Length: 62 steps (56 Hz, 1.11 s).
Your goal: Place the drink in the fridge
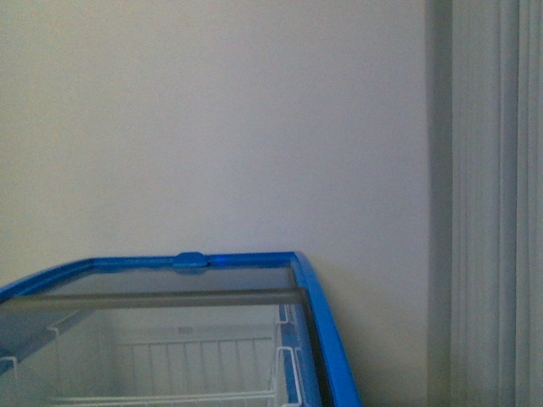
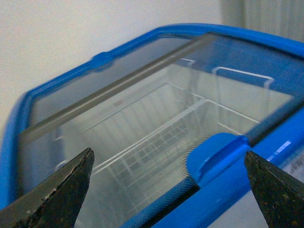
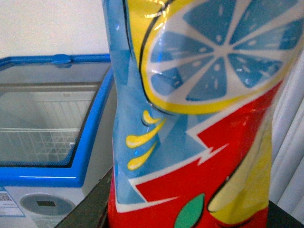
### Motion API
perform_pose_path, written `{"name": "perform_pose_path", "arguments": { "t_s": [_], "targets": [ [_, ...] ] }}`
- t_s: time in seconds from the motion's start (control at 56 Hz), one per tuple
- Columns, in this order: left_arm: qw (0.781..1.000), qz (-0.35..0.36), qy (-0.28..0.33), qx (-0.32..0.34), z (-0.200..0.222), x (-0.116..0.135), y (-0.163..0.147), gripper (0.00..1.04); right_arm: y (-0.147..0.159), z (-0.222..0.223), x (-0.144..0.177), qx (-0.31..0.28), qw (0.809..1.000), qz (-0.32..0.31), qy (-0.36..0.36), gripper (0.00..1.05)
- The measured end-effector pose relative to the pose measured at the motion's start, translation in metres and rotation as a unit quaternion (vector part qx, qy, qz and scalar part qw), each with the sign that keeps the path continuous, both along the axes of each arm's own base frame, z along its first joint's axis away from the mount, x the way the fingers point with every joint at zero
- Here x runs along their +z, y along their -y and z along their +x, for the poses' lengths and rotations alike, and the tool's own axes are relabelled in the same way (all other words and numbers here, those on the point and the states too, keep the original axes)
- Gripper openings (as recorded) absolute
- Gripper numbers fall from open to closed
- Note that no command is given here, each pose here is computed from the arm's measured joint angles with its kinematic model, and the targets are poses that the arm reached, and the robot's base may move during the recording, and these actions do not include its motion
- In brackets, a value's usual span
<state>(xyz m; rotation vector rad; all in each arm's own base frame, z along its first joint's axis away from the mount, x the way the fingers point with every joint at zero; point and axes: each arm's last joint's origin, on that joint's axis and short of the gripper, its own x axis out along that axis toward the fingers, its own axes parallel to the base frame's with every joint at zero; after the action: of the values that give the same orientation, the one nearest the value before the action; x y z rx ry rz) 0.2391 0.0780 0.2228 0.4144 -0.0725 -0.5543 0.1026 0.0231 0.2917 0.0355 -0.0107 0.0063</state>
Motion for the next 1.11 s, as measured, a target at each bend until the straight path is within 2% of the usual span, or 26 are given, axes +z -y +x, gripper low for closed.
{"name": "perform_pose_path", "arguments": {
  "t_s": [0.125,0.339,0.464,0.625,1.107],
  "targets": [
    [0.988,0.055,-0.018,-0.143,0.022,0.006,0.008,0.97,0.000,0.000,0.000,0.001,1.000,0.000,0.000,0.44],
    [0.971,0.116,-0.034,-0.205,0.047,0.007,0.013,0.97,0.000,0.000,0.000,0.000,1.000,0.000,0.000,0.44],
    [0.962,0.153,-0.041,-0.224,0.059,0.001,0.014,0.97,0.000,0.000,0.000,0.000,1.000,0.000,0.000,0.44],
    [0.956,0.191,-0.015,-0.220,0.076,-0.009,0.011,0.97,0.000,0.000,0.000,0.000,1.000,0.000,0.000,0.44],
    [0.947,0.242,0.009,-0.213,0.119,-0.007,0.023,0.97,0.000,0.000,0.000,0.000,1.000,0.000,0.000,0.44]
  ]
}}
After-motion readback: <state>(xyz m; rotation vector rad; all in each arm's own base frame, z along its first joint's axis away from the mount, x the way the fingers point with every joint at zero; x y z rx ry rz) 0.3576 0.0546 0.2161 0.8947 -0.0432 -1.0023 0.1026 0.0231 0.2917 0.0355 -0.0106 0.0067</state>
